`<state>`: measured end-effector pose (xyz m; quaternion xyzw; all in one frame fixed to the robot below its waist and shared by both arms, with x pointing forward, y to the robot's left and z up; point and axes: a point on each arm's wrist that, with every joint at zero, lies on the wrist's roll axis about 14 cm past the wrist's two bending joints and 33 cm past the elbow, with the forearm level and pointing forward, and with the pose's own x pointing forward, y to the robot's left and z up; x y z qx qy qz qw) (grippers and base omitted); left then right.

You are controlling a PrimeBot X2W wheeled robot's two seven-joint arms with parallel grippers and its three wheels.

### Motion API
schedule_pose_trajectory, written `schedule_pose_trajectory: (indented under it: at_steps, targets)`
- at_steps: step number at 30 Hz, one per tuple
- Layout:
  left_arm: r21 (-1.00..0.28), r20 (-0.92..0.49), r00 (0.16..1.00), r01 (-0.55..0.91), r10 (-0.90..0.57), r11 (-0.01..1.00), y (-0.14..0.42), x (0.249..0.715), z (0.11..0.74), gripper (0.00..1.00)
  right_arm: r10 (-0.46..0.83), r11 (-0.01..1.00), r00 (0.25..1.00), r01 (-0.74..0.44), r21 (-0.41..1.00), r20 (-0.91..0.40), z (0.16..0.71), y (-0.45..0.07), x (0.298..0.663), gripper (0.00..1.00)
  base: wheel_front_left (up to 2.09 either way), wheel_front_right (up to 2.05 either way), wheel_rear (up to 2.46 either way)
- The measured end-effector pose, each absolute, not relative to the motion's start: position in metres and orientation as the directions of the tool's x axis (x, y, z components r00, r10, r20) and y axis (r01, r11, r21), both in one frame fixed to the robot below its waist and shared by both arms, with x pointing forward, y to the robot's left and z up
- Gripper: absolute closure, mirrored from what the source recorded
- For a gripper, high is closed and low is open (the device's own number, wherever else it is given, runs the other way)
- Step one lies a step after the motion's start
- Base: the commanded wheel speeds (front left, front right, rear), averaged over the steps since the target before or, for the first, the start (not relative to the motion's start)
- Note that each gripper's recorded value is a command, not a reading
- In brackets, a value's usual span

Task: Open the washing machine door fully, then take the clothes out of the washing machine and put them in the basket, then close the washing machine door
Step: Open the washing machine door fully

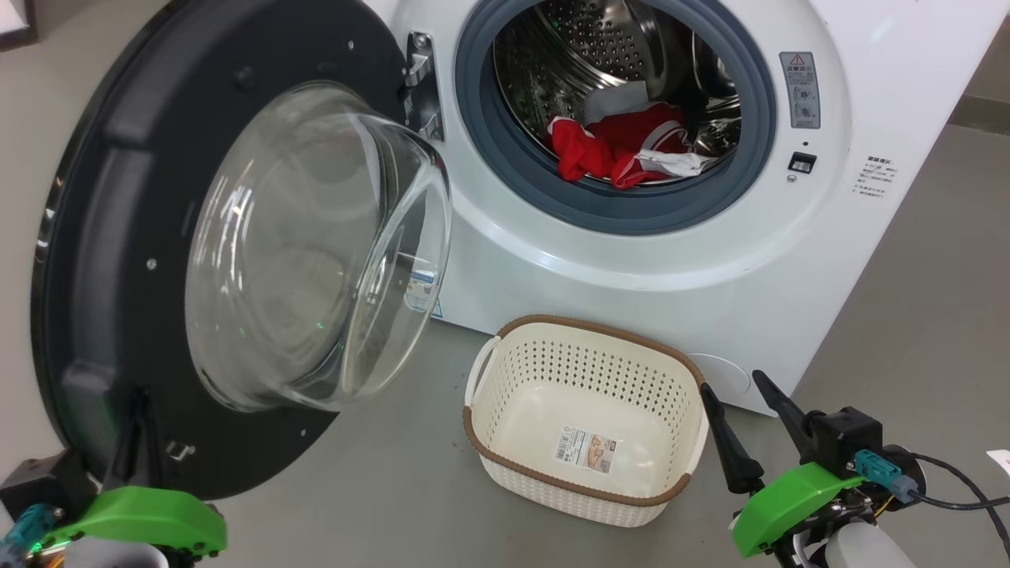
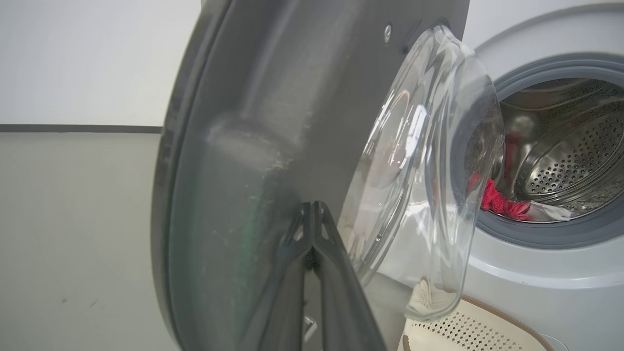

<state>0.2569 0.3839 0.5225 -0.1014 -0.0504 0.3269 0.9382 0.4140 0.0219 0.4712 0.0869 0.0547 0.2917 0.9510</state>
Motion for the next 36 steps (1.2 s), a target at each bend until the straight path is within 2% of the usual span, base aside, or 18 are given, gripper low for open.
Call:
schedule_pose_trajectory:
  at_steps: [23, 36]
  targets:
    - [-0.163, -0.023, 0.713, -0.694, 0.700, 0.701, 0.447, 0.258, 0.513, 1.00, 0.565, 0.820, 0.819, -0.544, 0.175, -0.103, 0.451, 0.012, 0.422, 0.00, 0.00, 0.00, 0.00]
    - [-0.114, -0.037, 0.702, -0.710, 0.711, 0.695, 0.462, 0.268, 0.514, 1.00, 0.576, 0.814, 0.811, -0.558, 0.164, -0.099, 0.451, 0.014, 0.429, 0.00, 0.00, 0.00, 0.00]
